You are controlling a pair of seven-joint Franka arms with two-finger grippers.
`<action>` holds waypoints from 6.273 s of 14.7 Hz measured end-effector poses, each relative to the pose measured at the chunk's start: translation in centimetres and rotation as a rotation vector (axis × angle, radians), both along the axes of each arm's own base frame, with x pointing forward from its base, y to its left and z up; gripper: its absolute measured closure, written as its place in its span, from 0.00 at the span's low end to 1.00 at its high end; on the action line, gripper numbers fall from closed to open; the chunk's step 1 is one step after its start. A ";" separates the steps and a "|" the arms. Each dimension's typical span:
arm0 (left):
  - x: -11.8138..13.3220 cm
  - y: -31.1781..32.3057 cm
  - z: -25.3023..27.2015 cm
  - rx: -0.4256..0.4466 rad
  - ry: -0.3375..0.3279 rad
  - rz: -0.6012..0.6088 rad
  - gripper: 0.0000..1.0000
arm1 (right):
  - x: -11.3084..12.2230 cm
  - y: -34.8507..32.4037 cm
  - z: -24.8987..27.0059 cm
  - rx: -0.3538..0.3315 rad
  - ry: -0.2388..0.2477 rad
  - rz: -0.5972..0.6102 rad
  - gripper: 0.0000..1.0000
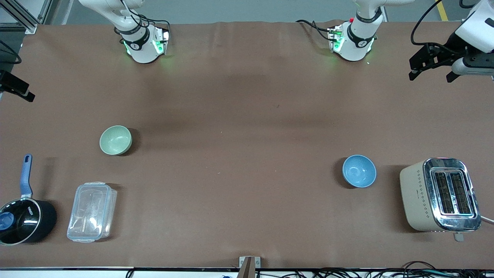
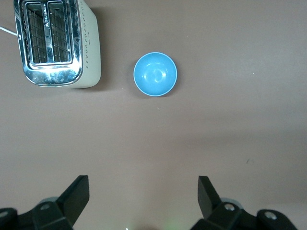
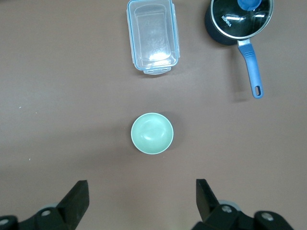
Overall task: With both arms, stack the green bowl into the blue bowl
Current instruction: 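Reach the left gripper down to the rim of the light blue bowl, then grasp the blue bowl with the left gripper while the right gripper reaches the green bowl, then slide the blue bowl with the left gripper while the right gripper lifts the green bowl, then carry the green bowl over the blue bowl and tip it in with the right gripper, then open the left gripper and raise it away from the blue bowl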
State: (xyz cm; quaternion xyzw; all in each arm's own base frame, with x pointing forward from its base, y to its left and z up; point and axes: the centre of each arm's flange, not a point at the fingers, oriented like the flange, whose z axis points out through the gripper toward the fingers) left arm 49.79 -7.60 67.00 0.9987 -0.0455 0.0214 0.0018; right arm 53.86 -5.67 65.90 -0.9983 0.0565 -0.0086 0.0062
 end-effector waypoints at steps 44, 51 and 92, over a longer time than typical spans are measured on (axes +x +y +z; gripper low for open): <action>15.3 -1.1 -42.1 -0.012 0.033 0.095 0.95 | -1.8 -9.2 -43.4 0.323 0.109 -0.038 0.00; 11.2 -19.8 -37.4 -0.081 0.064 0.240 0.95 | -3.0 -9.6 -47.0 0.414 0.098 -0.054 0.36; 14.9 -20.0 -17.7 -0.073 -0.121 0.349 0.00 | -2.9 40.7 -37.2 0.119 -0.022 -0.237 0.96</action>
